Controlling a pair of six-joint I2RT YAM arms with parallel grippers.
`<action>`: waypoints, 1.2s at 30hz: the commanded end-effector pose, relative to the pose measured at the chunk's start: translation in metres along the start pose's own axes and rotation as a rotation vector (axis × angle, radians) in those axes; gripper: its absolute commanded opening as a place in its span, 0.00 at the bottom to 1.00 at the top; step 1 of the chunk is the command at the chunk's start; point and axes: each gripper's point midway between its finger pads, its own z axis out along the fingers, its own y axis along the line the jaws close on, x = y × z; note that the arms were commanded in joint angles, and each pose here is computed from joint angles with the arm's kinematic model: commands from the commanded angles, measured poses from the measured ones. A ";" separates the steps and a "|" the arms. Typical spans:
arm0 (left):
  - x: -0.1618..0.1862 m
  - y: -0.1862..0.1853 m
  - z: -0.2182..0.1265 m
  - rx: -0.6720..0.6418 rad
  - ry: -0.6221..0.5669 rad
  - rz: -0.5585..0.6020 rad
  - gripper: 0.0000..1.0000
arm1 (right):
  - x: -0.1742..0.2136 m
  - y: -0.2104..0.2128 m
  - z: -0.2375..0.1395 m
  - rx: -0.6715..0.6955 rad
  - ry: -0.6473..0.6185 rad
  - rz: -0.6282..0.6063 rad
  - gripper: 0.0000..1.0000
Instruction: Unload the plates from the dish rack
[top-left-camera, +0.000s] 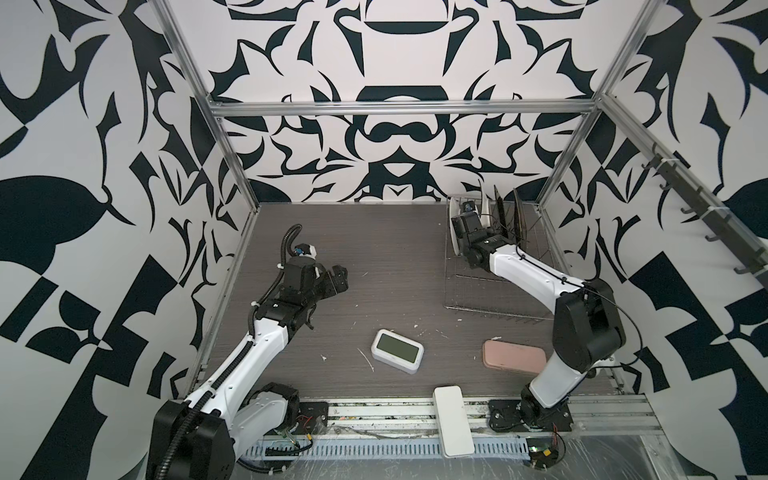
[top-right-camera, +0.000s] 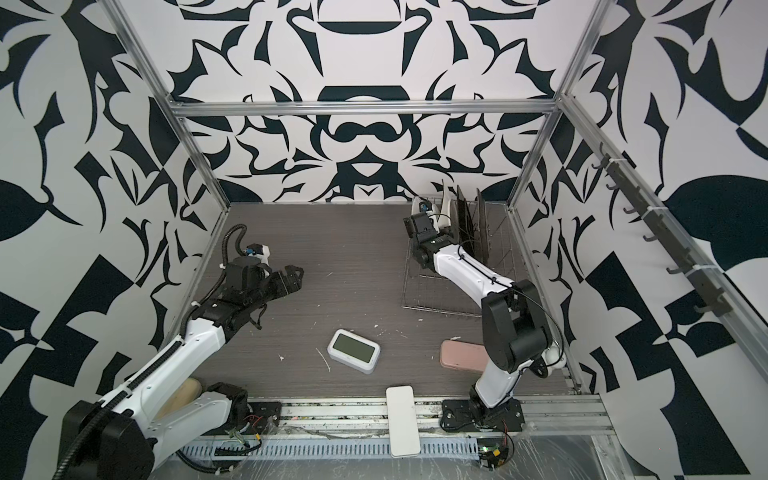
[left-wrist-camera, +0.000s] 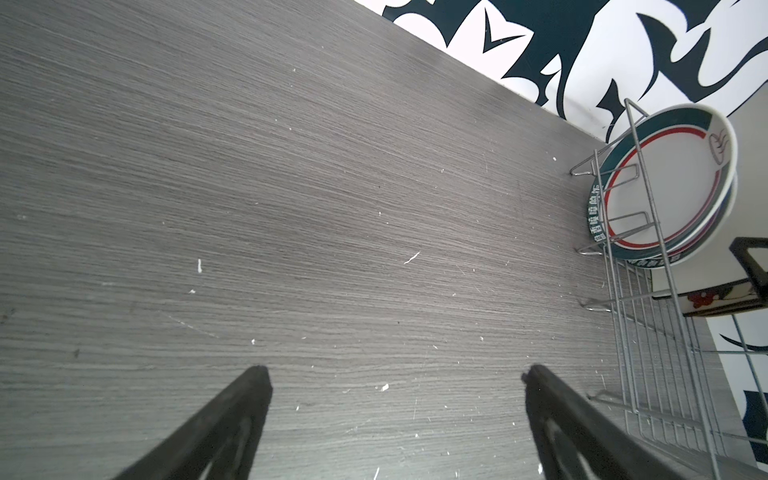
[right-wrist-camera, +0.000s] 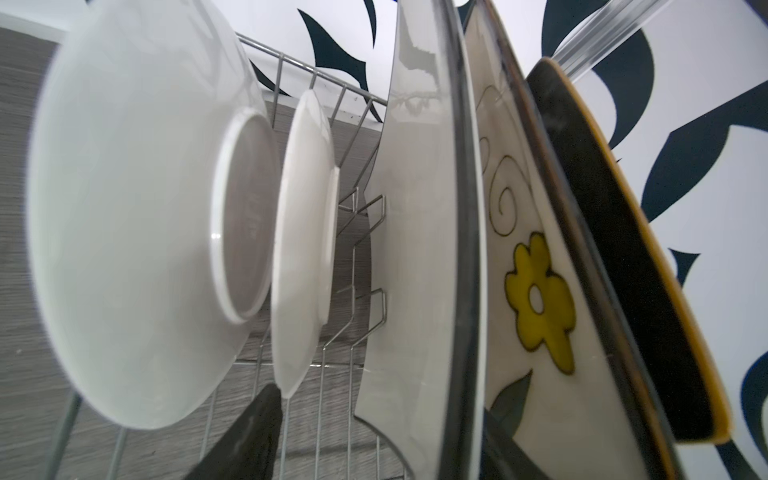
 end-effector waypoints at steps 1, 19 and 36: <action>-0.004 -0.002 -0.003 -0.008 0.000 0.009 0.99 | -0.023 -0.017 -0.008 0.058 -0.077 0.025 0.66; -0.005 -0.010 0.002 0.024 0.026 0.004 0.99 | -0.005 -0.030 0.014 0.093 -0.043 0.071 0.60; -0.005 -0.017 0.001 0.052 0.039 0.002 0.99 | 0.006 -0.024 0.038 0.136 -0.027 0.051 0.49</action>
